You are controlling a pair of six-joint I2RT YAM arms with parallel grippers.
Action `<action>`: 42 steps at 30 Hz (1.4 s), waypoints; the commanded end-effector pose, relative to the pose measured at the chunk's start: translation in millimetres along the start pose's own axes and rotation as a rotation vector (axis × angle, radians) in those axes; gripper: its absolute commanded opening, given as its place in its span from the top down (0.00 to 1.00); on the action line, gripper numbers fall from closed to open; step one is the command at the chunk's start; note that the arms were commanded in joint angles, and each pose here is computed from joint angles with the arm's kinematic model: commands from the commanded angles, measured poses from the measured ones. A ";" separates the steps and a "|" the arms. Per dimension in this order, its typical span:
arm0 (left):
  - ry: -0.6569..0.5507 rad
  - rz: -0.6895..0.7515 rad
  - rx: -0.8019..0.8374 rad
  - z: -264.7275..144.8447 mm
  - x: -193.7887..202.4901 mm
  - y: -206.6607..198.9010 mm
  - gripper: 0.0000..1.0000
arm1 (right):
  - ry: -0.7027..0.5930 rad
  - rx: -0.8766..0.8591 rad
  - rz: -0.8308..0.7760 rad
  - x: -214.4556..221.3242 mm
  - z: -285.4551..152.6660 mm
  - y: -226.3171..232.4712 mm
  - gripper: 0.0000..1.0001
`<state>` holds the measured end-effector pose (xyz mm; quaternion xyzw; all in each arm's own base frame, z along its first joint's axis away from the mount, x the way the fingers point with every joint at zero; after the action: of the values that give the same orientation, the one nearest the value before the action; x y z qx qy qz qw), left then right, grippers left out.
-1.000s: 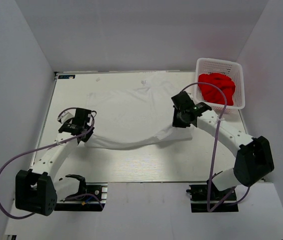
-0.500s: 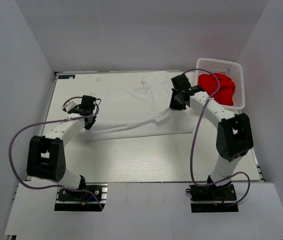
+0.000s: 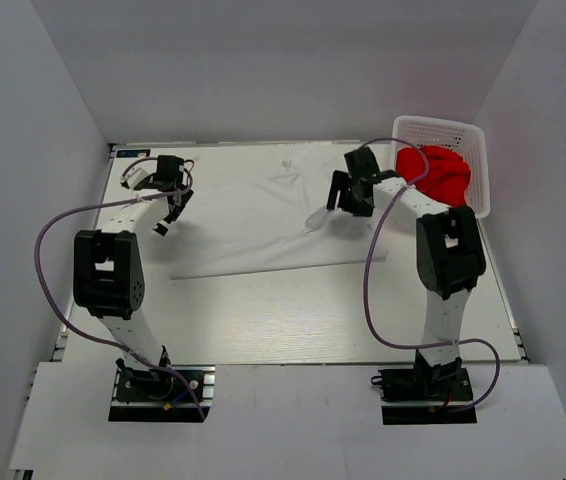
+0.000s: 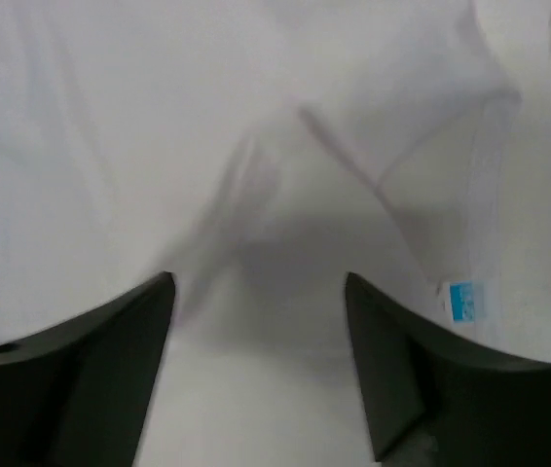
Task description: Fold and stack the t-shirts
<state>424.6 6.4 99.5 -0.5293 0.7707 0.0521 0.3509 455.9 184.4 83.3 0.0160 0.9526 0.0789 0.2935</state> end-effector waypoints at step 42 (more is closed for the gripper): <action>0.235 0.240 0.143 -52.5 85.7 144.3 0.00 | 0.129 -0.147 -0.031 192.0 -89.4 -11.9 0.10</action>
<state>284.5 -32.5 44.6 -0.3906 0.8723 -0.0506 0.2898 260.0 180.8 47.2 -0.0359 0.9552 0.1598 0.2466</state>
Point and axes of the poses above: each gripper's point midway between its finger pads, its own z axis out along the fingers, its own y axis along the line the jaws close on, x = y × z, the point moved 2 cm from there along -z, back along the fingers, and after that the axes turned 5 degrees about -z, right-handed, at the moved point
